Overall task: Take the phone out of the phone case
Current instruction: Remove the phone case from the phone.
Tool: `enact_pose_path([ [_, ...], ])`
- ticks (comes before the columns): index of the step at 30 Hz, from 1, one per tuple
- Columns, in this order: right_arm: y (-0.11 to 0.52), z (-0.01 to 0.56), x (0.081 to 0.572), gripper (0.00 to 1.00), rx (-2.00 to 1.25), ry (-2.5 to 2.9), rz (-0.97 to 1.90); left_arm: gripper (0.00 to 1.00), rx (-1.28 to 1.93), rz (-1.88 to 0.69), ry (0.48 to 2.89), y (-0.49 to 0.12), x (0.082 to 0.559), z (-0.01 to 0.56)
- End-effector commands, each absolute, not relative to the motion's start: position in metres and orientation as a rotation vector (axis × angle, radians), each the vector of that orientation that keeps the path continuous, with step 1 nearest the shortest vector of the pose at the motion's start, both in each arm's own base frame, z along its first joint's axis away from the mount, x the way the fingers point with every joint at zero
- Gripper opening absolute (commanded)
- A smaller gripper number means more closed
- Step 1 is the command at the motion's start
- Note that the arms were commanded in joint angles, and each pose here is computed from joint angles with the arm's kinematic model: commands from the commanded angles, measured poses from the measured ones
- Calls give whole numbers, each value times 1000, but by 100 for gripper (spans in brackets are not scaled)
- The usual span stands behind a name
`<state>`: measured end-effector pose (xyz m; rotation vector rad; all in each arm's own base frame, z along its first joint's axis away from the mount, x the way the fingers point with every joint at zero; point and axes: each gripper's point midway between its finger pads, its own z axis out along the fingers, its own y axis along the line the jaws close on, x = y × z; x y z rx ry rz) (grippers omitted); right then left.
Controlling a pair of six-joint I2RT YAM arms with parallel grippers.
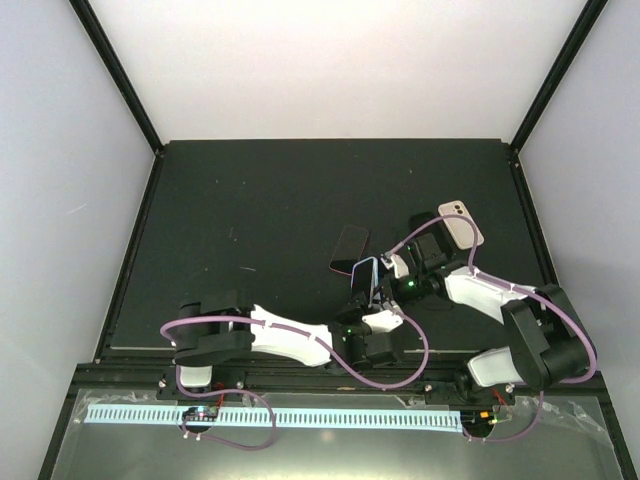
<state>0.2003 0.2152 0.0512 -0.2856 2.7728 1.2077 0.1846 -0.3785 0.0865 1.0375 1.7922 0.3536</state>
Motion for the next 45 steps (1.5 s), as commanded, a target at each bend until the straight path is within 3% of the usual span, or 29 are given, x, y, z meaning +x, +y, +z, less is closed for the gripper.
enact_pose_path([
  [1, 228, 70, 203, 1, -357, 2693, 1337, 39, 985, 569, 1677, -369, 208, 101],
  [12, 231, 91, 204, 1, -394, 2612, 1382, 17, 891, 647, 1609, -359, 212, 125],
  [17, 230, 92, 207, 1, -398, 2597, 1350, 2, 870, 612, 1598, -364, 211, 142],
  [28, 215, 101, 228, 1, -331, 2543, 1231, 2, 793, 541, 1590, -363, 208, 177],
  [36, 168, 94, 268, 1, -252, 2466, 774, 2, 633, 138, 1702, -341, 194, 219],
  [39, 163, 94, 273, 1, -224, 2473, 745, 2, 584, 33, 1722, -325, 189, 227],
  [45, 164, 102, 278, 1, -228, 2447, 752, 2, 608, 195, 1731, -283, 205, 201],
])
